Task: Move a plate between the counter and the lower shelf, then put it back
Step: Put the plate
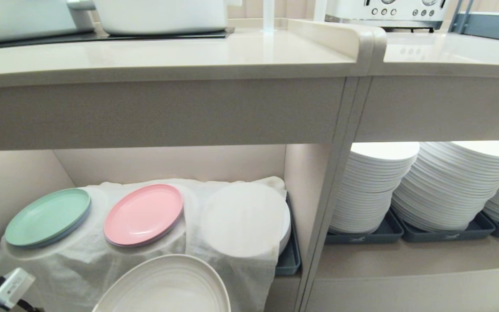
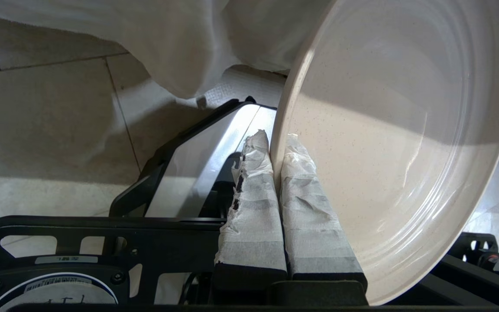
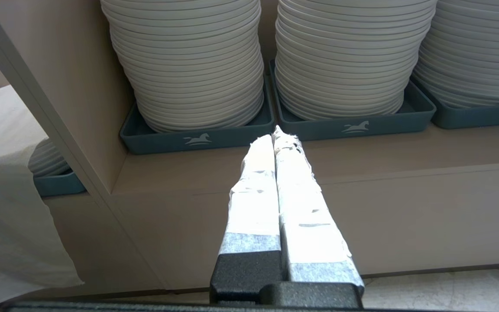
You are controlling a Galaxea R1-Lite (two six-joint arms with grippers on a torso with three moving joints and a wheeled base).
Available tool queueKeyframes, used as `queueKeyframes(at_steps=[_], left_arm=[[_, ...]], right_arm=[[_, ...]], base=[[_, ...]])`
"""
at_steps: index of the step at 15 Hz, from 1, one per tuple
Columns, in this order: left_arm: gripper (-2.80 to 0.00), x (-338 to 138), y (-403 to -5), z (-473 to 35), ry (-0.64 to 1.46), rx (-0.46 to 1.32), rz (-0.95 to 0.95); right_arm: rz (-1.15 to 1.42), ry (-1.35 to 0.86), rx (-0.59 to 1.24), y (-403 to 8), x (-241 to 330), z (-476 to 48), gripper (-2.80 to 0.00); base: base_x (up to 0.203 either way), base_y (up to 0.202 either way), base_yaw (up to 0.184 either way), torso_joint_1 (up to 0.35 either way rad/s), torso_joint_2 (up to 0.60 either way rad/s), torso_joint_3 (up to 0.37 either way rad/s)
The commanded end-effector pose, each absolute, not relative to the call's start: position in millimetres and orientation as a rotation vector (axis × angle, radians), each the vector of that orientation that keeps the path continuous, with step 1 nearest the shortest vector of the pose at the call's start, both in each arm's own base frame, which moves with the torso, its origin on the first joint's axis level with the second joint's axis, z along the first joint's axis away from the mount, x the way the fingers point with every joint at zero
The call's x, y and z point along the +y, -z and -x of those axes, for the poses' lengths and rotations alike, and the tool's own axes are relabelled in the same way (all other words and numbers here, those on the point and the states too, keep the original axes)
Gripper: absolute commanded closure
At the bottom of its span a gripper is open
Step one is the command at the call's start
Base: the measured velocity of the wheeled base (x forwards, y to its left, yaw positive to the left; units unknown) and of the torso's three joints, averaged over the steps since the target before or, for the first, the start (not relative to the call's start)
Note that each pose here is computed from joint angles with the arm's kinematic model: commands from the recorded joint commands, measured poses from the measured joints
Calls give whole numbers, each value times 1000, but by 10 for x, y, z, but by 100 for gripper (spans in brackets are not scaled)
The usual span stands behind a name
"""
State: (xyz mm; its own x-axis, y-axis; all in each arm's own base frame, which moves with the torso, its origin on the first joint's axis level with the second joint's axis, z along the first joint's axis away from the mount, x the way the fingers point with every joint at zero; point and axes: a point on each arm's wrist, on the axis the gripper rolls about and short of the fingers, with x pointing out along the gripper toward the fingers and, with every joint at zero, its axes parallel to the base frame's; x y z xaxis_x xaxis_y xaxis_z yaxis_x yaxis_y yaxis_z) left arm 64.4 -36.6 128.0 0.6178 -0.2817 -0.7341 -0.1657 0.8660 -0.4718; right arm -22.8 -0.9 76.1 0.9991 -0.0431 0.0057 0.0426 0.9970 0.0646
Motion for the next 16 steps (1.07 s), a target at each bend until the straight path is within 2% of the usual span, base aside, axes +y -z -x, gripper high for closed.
queueKeyframes(at_steps=[1, 16], left_arm=[[0, -360, -1287, -634, 70, 908, 544], [0, -270, -1292, -486, 52, 909, 532]], right_arm=[[-65, 43, -8, -761, -9, 228, 0], [-65, 43, -8, -761, -9, 228, 0]], base=[[0, 0, 0, 0, 0, 0], [0, 0, 0, 0, 0, 0]])
